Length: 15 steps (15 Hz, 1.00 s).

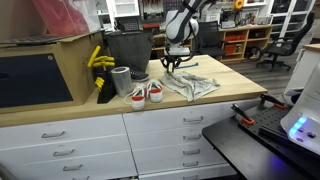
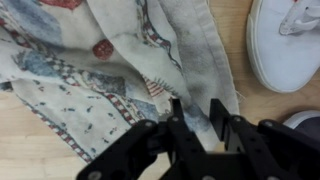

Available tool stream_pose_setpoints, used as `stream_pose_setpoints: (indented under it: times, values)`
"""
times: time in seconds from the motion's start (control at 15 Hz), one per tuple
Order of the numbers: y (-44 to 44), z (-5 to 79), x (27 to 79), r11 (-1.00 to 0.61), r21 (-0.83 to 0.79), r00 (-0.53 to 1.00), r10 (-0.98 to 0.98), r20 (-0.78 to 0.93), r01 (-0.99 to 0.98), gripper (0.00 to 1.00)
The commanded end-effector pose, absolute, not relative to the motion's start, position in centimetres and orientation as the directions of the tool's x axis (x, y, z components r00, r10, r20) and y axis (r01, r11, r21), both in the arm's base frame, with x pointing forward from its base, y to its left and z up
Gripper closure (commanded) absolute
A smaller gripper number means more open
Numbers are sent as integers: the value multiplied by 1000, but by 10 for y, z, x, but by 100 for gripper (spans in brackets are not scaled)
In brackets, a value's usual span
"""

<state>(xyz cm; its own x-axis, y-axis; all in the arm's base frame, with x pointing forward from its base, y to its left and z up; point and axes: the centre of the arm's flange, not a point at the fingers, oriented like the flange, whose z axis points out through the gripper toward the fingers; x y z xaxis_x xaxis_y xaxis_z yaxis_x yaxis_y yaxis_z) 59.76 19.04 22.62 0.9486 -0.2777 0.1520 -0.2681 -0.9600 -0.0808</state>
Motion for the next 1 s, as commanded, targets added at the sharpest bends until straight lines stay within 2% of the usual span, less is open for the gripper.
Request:
stream_pose_setpoints:
  times: [0.0, 0.27, 0.33, 0.73, 0.93]
  values:
    - [184, 224, 585, -970, -90, 955, -237, 179, -224, 34]
    - [162, 229, 587, -972, -98, 954, -231, 189, -215, 4]
    - [154, 234, 590, -970, -102, 956, -237, 173, -222, 1]
    - [140, 245, 579, -956, -209, 979, -193, -70, -204, 0]
    - [146, 236, 574, -957, -210, 975, -171, -142, -198, 0]
